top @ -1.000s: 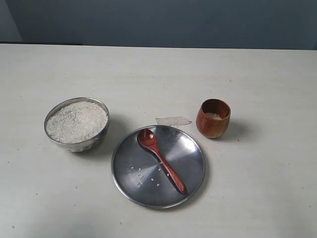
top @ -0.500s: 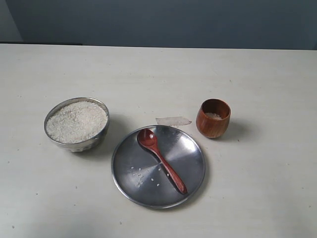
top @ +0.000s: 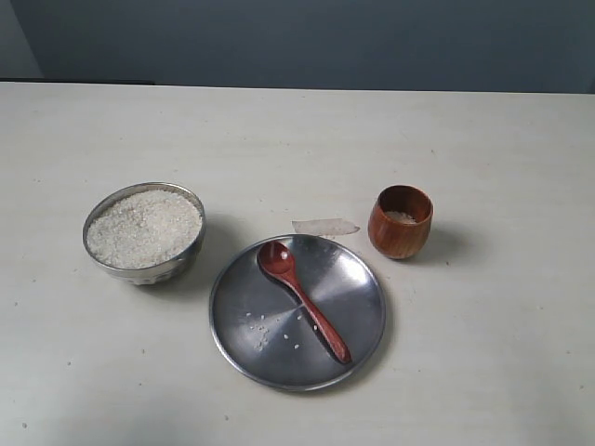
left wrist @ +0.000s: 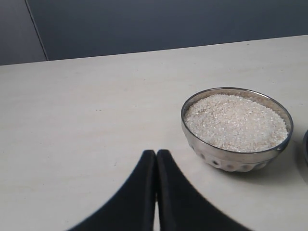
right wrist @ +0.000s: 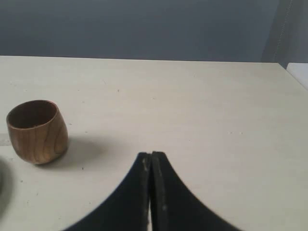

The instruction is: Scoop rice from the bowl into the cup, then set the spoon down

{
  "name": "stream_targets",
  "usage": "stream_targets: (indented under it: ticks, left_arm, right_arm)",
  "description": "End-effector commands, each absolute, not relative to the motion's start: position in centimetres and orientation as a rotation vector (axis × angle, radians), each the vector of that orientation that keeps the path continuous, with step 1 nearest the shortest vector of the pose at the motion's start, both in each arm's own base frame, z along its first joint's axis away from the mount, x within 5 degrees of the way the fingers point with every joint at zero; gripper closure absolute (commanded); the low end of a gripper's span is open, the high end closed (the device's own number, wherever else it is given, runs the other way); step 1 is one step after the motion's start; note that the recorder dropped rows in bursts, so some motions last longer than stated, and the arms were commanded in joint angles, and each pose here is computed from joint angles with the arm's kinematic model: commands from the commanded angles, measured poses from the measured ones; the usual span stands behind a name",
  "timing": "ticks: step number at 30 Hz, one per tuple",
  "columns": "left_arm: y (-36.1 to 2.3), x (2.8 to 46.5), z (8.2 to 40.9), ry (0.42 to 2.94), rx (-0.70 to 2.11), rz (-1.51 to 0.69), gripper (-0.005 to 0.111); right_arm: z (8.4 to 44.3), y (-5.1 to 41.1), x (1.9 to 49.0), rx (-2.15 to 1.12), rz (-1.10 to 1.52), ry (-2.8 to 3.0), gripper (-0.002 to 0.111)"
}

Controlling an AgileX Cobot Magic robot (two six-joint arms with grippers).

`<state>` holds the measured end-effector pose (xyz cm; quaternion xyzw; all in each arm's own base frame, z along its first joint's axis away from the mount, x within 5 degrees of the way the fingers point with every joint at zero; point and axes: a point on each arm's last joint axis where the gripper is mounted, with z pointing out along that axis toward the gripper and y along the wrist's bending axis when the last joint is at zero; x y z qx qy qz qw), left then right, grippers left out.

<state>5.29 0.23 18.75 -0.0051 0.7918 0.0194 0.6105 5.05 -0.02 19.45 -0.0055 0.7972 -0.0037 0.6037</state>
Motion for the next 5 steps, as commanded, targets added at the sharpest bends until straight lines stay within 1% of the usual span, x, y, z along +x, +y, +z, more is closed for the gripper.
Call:
stream_targets:
  ticks: [1,5]
  left_arm:
    - [0.25,5.28,18.73,1.820,-0.011,0.050,0.106]
    - [0.25,5.28,18.73,1.820,-0.011,0.050,0.106]
  right_arm:
    - [19.43,-0.04,5.07,-0.007,-0.012,1.834,0.109]
    - [19.43,-0.04,5.07,-0.007,-0.012,1.834,0.109]
